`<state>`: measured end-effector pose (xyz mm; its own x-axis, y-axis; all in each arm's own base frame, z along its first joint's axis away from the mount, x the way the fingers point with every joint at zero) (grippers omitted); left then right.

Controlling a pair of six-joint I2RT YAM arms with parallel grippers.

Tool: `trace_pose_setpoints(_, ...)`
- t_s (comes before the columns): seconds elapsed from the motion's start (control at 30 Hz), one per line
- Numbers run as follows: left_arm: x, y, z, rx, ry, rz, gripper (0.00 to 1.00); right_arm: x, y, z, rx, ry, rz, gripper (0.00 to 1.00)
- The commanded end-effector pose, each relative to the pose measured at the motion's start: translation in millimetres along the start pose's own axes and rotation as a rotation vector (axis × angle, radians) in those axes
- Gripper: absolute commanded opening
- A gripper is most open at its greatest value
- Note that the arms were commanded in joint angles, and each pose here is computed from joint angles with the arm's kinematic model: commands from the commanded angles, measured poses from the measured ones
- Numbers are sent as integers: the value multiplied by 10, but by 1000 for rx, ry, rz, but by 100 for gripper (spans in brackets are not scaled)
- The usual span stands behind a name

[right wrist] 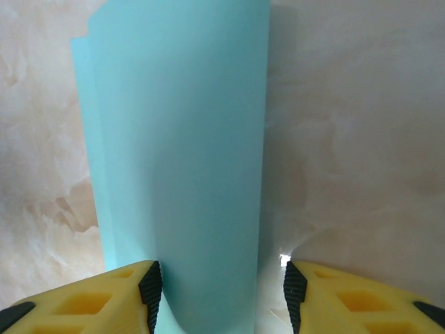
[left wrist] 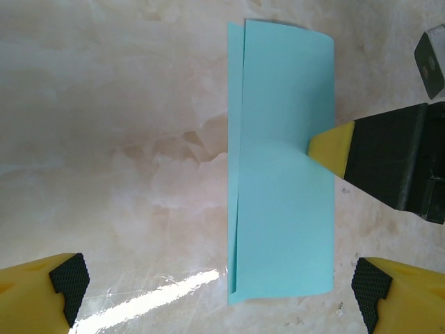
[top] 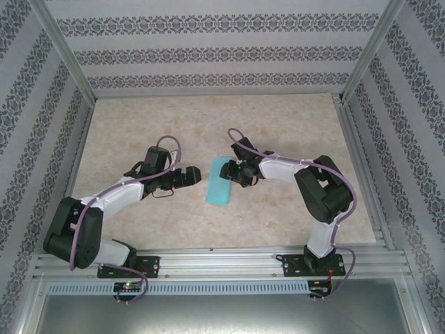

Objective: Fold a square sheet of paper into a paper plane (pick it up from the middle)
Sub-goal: Fold the square sheet of paper in half at the center of the table.

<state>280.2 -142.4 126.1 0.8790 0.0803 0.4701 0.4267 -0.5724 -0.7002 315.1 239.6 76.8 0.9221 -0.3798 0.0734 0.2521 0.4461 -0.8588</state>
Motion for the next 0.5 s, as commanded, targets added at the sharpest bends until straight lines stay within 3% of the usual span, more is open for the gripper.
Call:
trace_pose_setpoints(0.0, 133, -20, -32, -22, 5, -37, 100, 5, 76, -119, -79, -7, 15, 54)
trace_pose_setpoints(0.47, 142, -24, -16, -2, 4, -40, 100, -26, 141, -146, -213, -72, 47, 60)
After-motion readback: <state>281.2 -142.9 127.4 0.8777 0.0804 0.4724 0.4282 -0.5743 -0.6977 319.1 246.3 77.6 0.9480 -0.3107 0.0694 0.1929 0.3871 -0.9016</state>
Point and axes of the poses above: each hand's point on the last joint's axis, 136 mm out from that joint toward the fingers, its own y axis out along the fingers, its own z axis along the line the jaws close on, x = y × z, the point moved 6 cm from there along -y, back along the fingers, and after that the axes turned 9 degrees about y, right-handed, at the moved point
